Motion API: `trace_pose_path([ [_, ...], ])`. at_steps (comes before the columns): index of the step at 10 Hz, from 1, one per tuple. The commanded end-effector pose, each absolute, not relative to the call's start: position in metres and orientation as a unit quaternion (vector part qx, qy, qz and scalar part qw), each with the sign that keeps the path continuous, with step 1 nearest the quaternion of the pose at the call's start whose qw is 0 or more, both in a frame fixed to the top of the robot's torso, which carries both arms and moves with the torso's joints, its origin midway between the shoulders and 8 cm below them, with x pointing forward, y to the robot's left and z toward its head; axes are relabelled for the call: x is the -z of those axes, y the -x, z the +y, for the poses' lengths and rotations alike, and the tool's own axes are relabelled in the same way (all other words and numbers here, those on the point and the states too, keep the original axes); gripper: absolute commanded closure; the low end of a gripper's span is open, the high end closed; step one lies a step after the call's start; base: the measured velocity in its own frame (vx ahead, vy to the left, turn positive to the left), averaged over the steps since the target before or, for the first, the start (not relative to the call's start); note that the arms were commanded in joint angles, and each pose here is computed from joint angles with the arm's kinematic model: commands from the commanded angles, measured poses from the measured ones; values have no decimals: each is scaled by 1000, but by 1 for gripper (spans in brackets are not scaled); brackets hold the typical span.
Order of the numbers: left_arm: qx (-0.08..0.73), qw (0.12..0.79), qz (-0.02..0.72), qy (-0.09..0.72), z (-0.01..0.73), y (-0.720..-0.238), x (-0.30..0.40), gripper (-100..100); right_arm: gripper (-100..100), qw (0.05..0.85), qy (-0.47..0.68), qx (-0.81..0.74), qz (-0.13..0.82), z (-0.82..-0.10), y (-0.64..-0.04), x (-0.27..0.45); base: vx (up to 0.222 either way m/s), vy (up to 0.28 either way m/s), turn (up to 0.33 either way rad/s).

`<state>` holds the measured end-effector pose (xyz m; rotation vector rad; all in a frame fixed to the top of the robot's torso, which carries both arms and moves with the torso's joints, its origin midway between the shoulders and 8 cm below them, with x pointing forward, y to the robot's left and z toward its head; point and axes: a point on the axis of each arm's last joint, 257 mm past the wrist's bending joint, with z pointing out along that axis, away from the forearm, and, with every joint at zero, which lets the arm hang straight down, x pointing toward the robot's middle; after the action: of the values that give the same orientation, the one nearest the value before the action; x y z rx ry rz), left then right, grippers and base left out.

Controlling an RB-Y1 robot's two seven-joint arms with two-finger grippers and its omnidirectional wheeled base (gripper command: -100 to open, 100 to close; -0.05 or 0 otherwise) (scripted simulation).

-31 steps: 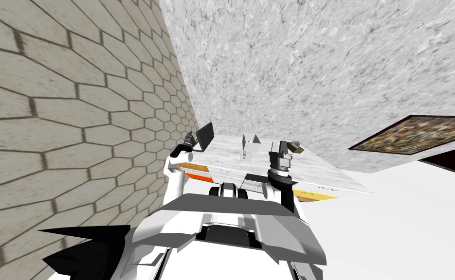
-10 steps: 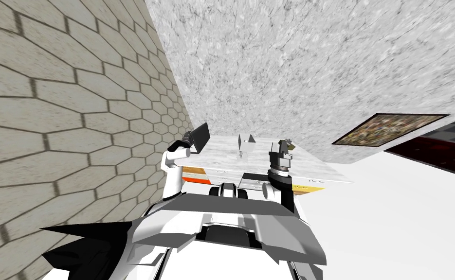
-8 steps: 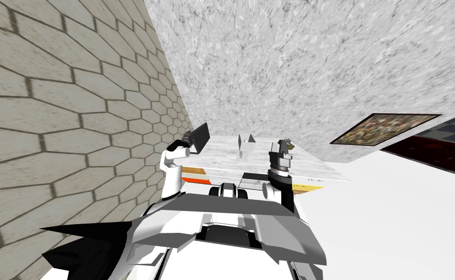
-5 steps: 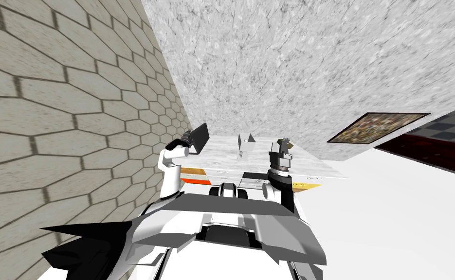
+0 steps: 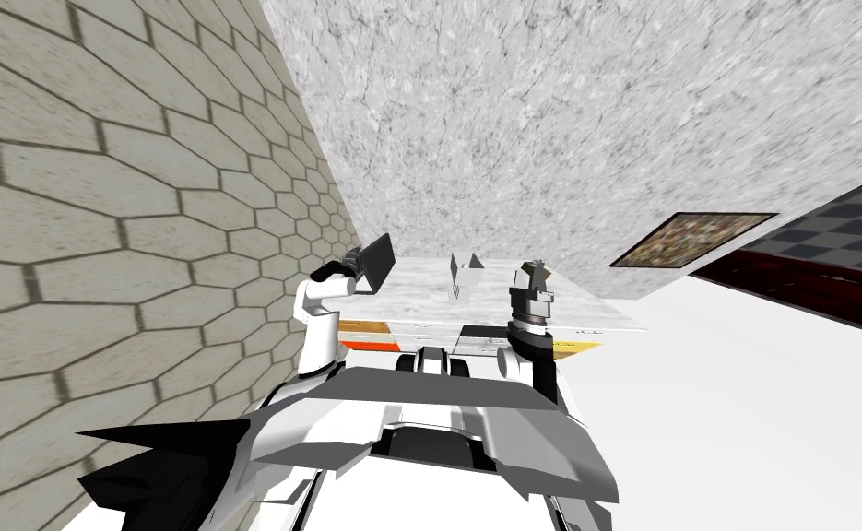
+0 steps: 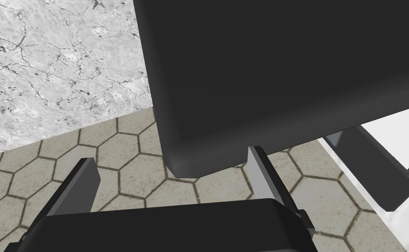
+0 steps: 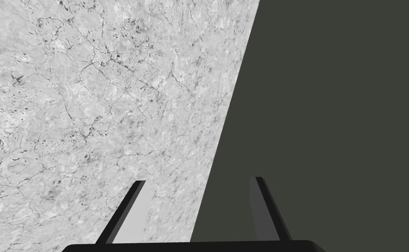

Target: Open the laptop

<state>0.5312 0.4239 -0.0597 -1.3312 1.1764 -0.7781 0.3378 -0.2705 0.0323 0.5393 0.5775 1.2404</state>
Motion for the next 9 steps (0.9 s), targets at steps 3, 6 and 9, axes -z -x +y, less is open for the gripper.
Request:
trace_pose_path([
  [3, 296, 567, 528, 559, 428, -525, 58, -100, 0, 742, -246, -566, 263, -270, -338, -32, -3, 34, -62],
  [6, 274, 569, 544, 553, 430, -520, 55, -100, 0, 742, -246, -566, 263, -270, -338, -32, -6, 35, -59],
  [9, 252, 569, 560, 548, 433, -516, 54, -100, 0, 742, -246, -566, 263, -270, -338, -32, -5, 34, -56],
])
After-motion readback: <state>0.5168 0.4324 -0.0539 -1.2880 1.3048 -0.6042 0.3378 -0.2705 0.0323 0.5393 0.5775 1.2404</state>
